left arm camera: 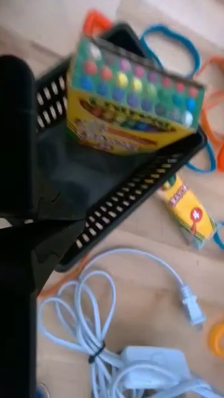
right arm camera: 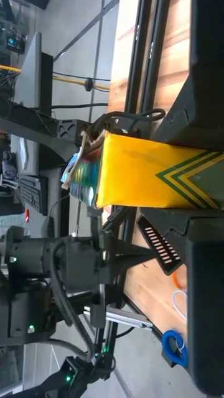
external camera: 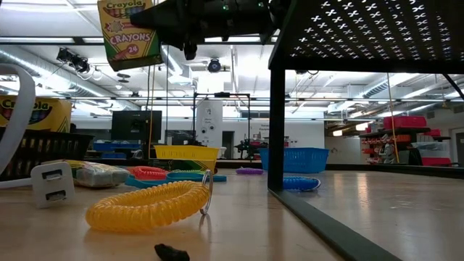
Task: Pick & Place Office Desk Supplies
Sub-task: Put the crayon box into the black basket
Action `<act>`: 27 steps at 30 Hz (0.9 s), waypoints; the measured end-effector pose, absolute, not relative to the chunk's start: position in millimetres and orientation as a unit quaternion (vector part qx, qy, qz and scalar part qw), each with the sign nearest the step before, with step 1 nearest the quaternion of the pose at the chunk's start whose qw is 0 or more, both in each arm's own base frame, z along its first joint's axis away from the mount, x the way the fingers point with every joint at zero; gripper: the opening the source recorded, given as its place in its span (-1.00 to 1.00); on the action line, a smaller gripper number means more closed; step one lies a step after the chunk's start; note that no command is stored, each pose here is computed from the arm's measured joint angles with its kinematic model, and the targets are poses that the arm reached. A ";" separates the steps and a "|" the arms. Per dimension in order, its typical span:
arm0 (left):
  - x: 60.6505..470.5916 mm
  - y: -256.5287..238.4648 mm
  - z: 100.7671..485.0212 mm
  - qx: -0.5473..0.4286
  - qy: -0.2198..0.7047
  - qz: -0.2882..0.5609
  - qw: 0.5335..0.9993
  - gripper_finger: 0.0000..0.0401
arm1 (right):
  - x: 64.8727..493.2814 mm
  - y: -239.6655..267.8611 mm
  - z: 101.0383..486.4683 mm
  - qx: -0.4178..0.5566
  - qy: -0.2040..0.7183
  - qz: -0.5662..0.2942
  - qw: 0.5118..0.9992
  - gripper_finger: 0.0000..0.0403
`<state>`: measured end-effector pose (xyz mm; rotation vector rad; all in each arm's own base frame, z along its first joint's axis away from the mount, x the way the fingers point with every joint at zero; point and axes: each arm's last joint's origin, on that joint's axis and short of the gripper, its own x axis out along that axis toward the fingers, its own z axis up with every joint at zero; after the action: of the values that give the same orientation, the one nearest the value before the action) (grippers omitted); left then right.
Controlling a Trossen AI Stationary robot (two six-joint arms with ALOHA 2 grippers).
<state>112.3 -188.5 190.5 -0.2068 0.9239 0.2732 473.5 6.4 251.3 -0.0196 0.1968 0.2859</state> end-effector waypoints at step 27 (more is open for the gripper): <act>134.4 -142.7 144.6 -0.070 0.492 0.252 0.830 -1.00 | 473.7 8.4 252.1 -0.029 0.095 0.132 0.986 -0.53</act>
<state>134.4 -142.7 144.6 -0.1495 1.0445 0.5349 473.7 8.4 252.1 -0.0577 0.1912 0.2643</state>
